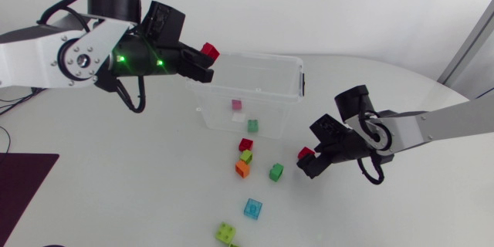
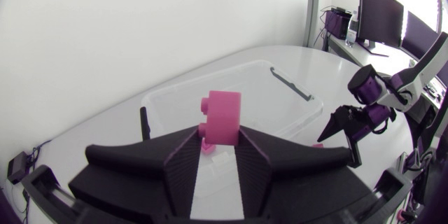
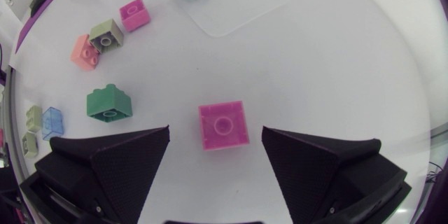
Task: Pick up the duplo bricks and place them in the container
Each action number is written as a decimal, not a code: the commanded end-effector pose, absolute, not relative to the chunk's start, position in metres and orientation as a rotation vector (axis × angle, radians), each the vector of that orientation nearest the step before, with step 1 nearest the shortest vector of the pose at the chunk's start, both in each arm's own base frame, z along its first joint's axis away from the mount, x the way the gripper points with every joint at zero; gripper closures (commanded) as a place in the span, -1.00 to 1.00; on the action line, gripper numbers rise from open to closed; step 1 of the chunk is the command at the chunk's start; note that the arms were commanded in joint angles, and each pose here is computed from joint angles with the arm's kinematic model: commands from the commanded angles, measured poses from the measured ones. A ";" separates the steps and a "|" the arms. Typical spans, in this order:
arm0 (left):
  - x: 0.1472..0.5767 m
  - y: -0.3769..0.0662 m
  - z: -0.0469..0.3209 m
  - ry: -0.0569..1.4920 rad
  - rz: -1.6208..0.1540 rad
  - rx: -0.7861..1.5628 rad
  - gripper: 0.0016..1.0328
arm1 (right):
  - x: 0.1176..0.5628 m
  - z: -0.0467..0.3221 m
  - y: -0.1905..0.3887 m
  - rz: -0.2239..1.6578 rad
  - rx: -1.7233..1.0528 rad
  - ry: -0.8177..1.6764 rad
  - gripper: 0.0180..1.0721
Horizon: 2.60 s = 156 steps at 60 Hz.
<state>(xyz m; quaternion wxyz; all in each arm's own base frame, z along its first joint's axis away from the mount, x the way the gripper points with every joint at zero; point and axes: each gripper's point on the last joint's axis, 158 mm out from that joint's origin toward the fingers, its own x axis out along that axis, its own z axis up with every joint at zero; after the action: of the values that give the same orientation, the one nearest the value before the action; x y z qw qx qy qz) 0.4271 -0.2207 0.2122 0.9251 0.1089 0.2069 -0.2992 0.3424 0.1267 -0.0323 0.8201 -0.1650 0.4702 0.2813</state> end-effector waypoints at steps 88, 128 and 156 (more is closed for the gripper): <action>0.243 -0.220 0.053 0.781 -1.084 0.653 -0.79 | 0.423 0.185 0.203 0.565 -0.309 0.605 0.50; 0.163 -0.231 -0.018 0.814 -1.433 0.974 -0.79 | 0.471 0.168 0.226 0.536 -0.336 0.620 -0.90; 0.167 -0.254 -0.029 0.765 -1.516 1.054 -0.78 | 0.335 0.131 0.216 0.660 -0.389 0.700 -0.90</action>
<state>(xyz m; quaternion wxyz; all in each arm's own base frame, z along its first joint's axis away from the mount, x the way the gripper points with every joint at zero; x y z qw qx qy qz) 0.1638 -0.2442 -0.0305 0.5478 0.4344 0.3405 -0.6287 0.3567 0.2231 0.1555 0.8809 -0.1825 0.3050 0.3124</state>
